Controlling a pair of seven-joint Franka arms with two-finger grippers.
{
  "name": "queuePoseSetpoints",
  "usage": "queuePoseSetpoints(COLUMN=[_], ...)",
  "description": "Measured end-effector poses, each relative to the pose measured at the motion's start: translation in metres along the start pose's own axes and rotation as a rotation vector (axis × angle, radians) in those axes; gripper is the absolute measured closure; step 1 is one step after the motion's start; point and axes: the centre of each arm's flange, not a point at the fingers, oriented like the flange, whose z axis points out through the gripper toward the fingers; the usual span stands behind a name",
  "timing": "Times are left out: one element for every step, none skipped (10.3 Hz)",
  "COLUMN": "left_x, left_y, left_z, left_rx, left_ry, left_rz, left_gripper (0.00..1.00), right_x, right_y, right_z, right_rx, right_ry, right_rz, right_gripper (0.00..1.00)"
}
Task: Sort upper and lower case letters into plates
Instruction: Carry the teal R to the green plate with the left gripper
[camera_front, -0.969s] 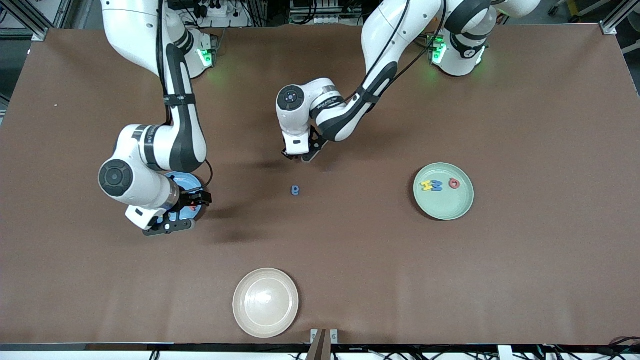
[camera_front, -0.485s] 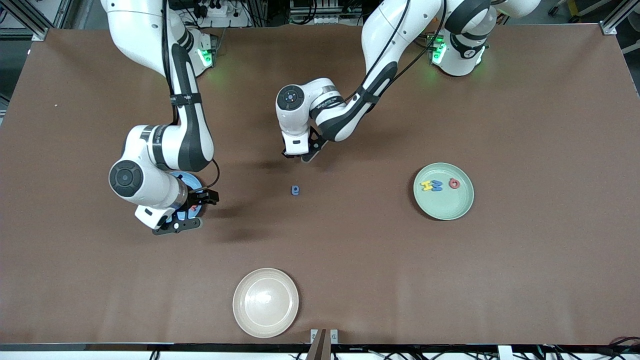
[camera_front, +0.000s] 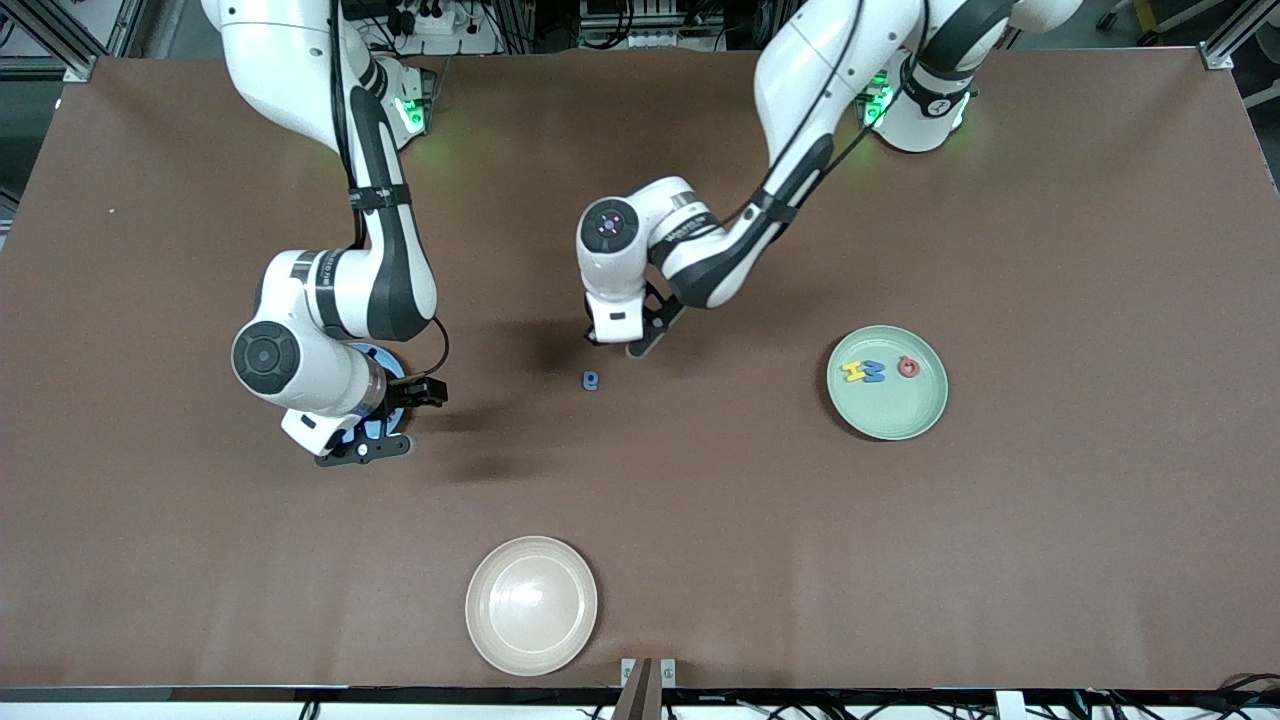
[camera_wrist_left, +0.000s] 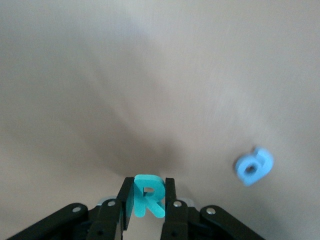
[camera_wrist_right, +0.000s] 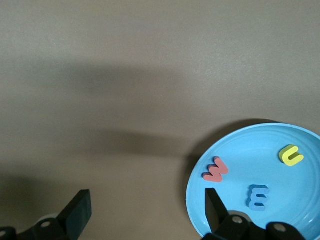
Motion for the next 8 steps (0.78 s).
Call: queuePoseSetpoints(left_x=[0.025, 0.052, 0.08, 0.111, 0.146, 0.189, 0.234, 0.277], left_y=[0.001, -0.001, -0.005, -0.012, -0.02, -0.031, -0.049, -0.072], left_z=[-0.012, -0.018, -0.023, -0.029, -0.042, -0.06, -0.076, -0.085], left_rx=[0.02, 0.056, 0.097, 0.148, 0.186, 0.197, 0.197, 0.201], left_ry=[-0.007, -0.01, -0.011, -0.014, -0.022, -0.043, -0.073, -0.097], left_rz=[0.021, 0.06, 0.107, 0.166, 0.211, 0.25, 0.297, 0.333], left_gripper=[0.71, 0.71, 0.71, 0.71, 0.71, 0.71, 0.71, 0.71], right_x=[0.0, 0.0, 0.0, 0.0, 0.0, 0.0, 0.0, 0.0], right_y=[0.0, -0.001, -0.001, -0.001, -0.001, -0.001, -0.002, -0.006], right_z=[0.0, 0.0, 0.0, -0.001, -0.001, -0.001, -0.001, -0.002], right_rx=[0.001, 0.001, 0.001, 0.001, 0.001, 0.001, 0.002, 0.002], right_ry=[-0.004, -0.005, -0.005, -0.005, -0.004, -0.004, -0.004, -0.002], right_rz=[0.0, -0.001, -0.001, -0.002, -0.002, -0.002, -0.004, -0.01], right_gripper=[0.0, 0.0, 0.0, 0.0, 0.0, 0.0, 0.0, 0.0])
